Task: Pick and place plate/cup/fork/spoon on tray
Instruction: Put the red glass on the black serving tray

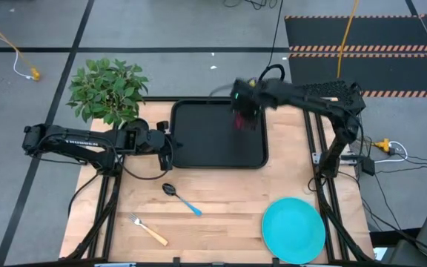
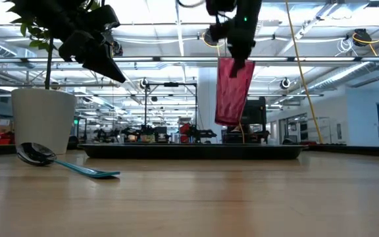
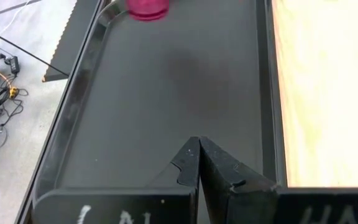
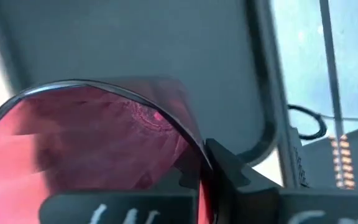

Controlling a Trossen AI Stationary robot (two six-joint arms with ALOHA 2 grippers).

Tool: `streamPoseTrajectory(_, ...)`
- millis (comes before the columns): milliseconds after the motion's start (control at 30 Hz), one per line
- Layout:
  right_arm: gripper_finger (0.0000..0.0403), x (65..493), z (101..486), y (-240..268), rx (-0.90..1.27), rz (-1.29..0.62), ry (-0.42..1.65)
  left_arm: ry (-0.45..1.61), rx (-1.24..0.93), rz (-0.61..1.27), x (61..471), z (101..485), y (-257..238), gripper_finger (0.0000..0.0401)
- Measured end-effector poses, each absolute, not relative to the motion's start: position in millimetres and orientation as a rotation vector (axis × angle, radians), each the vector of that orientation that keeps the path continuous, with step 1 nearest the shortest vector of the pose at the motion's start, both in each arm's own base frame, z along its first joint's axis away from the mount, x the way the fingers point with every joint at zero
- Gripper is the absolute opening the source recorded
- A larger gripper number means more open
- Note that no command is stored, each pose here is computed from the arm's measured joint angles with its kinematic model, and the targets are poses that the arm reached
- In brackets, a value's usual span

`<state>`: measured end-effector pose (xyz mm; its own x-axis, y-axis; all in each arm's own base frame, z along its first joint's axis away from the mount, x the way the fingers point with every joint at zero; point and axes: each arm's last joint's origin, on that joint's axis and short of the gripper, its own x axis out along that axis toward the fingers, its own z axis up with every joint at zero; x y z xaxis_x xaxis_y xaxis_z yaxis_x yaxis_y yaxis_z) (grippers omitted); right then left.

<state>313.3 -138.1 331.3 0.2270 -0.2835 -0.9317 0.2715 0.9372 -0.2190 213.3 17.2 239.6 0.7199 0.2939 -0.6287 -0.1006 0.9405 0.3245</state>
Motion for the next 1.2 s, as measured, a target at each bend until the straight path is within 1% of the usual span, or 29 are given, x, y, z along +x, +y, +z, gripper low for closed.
streamPoseTrajectory(133,0.0001,288,331,-195,0.173,-0.406,1.204,0.724,0.273,0.223,214,241,17,0.0010)
streamPoseTrajectory(200,0.0000,275,328,-218,0.247,-0.448,1.192,0.715,0.270,0.224,215,241,17,0.0010)
streamPoseTrajectory(300,0.0000,256,326,-238,0.303,-0.512,1.206,0.694,0.268,0.227,216,243,17,0.0010)
streamPoseTrajectory(433,0.0000,248,326,-253,0.320,-0.553,1.171,0.672,0.267,0.230,217,244,17,0.0010)
streamPoseTrajectory(600,0.0000,257,313,-267,0.386,-0.608,1.142,0.671,0.277,0.227,217,245,17,0.0010)
streamPoseTrajectory(767,0.0000,276,284,-282,0.447,-0.578,1.257,0.678,0.338,0.205,217,245,17,0.0010)
streamPoseTrajectory(1000,0.0000,289,275,-295,0.501,-0.549,1.369,0.677,0.341,0.205,217,245,17,0.0010)
streamPoseTrajectory(1200,0.0000,283,263,-305,0.569,-0.560,1.413,0.692,0.327,0.208,216,244,17,0.0010)
